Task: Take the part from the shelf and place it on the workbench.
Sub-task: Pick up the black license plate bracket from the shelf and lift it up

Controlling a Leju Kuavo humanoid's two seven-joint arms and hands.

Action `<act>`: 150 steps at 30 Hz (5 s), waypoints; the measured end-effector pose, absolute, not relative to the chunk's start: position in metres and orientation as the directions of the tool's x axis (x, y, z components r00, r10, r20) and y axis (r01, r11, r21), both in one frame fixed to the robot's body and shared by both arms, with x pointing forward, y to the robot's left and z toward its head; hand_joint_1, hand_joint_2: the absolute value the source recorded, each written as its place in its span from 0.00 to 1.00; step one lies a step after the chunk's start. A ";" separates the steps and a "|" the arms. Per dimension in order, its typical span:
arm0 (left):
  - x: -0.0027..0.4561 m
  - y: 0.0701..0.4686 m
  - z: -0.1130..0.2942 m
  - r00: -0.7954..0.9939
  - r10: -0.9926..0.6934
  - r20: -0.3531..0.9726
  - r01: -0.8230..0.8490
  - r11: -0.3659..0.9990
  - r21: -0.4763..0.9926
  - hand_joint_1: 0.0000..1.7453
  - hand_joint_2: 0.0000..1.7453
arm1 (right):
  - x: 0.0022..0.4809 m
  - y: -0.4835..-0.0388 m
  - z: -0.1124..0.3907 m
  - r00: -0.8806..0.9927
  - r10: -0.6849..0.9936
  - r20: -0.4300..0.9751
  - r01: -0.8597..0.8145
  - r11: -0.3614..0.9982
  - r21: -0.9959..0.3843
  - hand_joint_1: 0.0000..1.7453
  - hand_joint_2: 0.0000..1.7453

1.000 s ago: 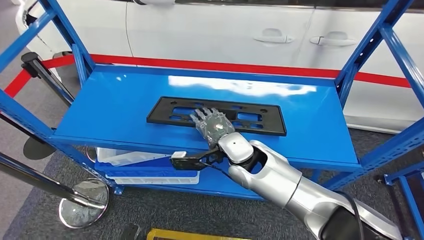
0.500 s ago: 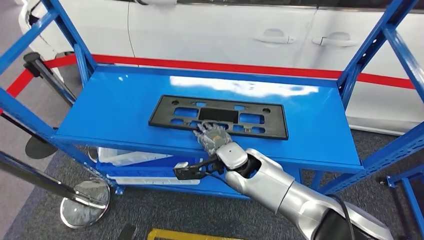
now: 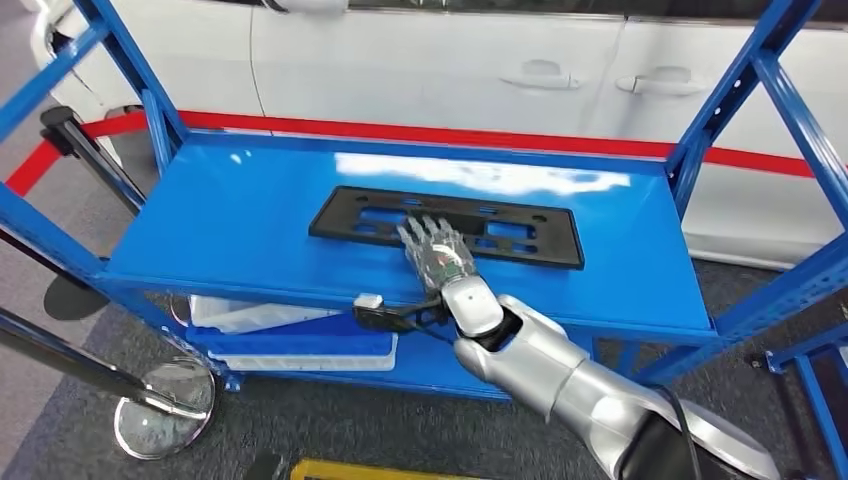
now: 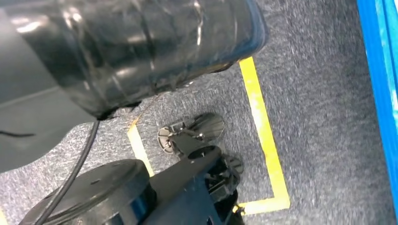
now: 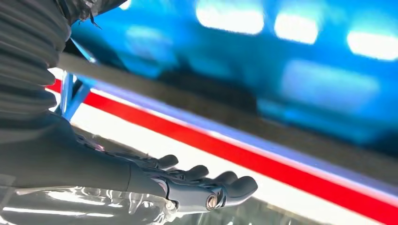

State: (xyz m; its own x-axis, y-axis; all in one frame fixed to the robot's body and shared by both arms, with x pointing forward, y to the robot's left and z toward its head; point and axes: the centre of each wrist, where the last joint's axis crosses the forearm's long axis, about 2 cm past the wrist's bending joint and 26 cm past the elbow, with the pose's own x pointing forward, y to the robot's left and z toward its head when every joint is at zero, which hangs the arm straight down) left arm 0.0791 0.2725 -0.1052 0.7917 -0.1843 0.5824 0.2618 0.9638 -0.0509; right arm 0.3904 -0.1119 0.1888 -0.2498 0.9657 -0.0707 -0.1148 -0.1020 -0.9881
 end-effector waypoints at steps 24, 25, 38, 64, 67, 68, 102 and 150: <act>0.075 0.257 -0.105 0.780 -0.222 0.585 0.322 0.944 -0.073 0.00 0.00 | 0.402 -0.118 0.211 -0.191 0.978 -0.086 -0.086 -0.103 -0.991 0.00 1.00; 0.075 0.257 -0.105 0.779 -0.222 0.586 0.324 0.943 -0.074 0.00 0.00 | 0.403 -0.120 0.210 -0.183 0.979 -0.094 -0.104 -0.114 -0.988 0.00 1.00; 0.077 0.256 -0.105 0.769 -0.235 0.594 0.342 0.937 -0.072 0.00 0.00 | 0.417 -0.134 0.213 -0.116 0.983 -0.139 -0.140 -0.155 -0.978 0.00 1.00; 0.076 0.252 -0.104 0.759 -0.175 0.628 0.371 0.908 -0.195 0.00 1.00 | 0.432 -0.175 0.184 0.044 0.973 -0.226 -0.229 -0.210 -0.951 1.00 1.00; 0.077 0.252 -0.104 0.759 -0.168 0.629 0.368 0.908 -0.202 0.00 1.00 | 0.432 -0.177 0.181 0.044 0.975 -0.219 -0.224 -0.204 -0.953 1.00 1.00; 0.077 0.253 -0.104 0.760 -0.167 0.629 0.367 0.908 -0.202 0.00 1.00 | 0.431 -0.177 0.179 0.045 0.975 -0.219 -0.226 -0.203 -0.953 1.00 1.00; 0.076 0.252 -0.104 0.768 -0.158 0.620 0.338 0.923 -0.184 0.00 1.00 | 0.429 -0.177 0.176 0.020 0.984 -0.174 -0.105 -0.171 -0.980 1.00 1.00; 0.077 0.248 -0.104 0.809 -0.170 0.562 0.258 0.963 -0.080 0.00 1.00 | 0.357 -0.145 0.352 -0.415 0.896 0.156 0.548 0.384 -0.743 1.00 1.00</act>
